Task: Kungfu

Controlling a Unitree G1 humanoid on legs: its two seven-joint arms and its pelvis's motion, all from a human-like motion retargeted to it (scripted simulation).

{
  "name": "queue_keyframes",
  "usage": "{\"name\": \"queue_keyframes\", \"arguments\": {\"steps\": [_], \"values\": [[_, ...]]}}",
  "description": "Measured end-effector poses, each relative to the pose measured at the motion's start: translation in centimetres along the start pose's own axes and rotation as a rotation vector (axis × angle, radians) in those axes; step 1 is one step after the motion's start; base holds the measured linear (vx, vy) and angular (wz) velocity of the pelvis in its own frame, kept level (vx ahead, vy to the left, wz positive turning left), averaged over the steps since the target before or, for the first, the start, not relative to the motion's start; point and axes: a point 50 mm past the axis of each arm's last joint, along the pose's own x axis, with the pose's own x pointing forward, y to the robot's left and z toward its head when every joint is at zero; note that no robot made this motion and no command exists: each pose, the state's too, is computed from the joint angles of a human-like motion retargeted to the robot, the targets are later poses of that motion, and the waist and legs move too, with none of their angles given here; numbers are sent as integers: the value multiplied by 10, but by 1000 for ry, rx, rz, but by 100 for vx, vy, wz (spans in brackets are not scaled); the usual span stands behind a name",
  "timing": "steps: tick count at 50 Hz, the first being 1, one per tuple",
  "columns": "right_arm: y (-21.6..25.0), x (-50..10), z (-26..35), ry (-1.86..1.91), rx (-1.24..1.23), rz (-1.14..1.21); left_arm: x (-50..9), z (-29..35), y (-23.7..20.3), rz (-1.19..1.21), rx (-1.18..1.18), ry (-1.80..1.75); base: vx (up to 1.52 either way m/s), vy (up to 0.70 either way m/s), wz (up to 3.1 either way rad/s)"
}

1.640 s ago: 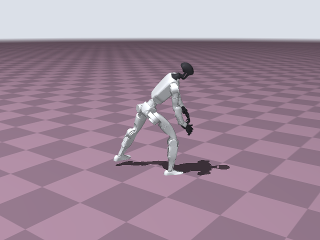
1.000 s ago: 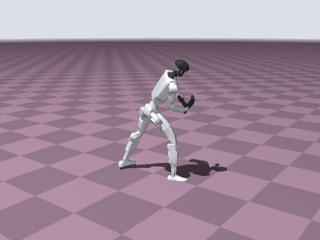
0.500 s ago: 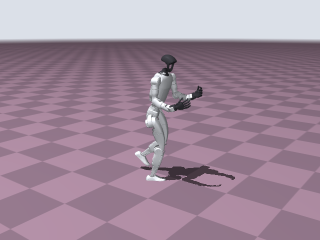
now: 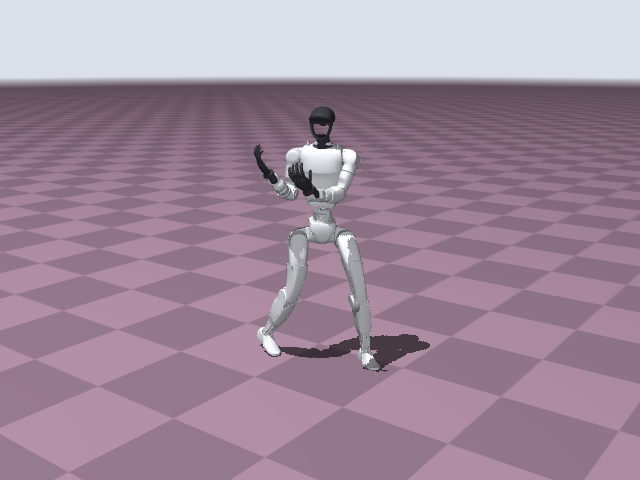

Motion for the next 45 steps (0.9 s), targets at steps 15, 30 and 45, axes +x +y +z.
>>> {"name": "queue_keyframes", "arguments": {"steps": [15,30,45], "values": [[9,9,28,-38,-285,214,-33,53,-1,-1,523,143,12,12,-36],[33,114,-64,-27,-736,488,-97,244,-59,366,1940,305,19,-6,159],[-74,156,-157,536,-2168,585,-331,421,-151,2163,2238,1204,3,4,103]]}}
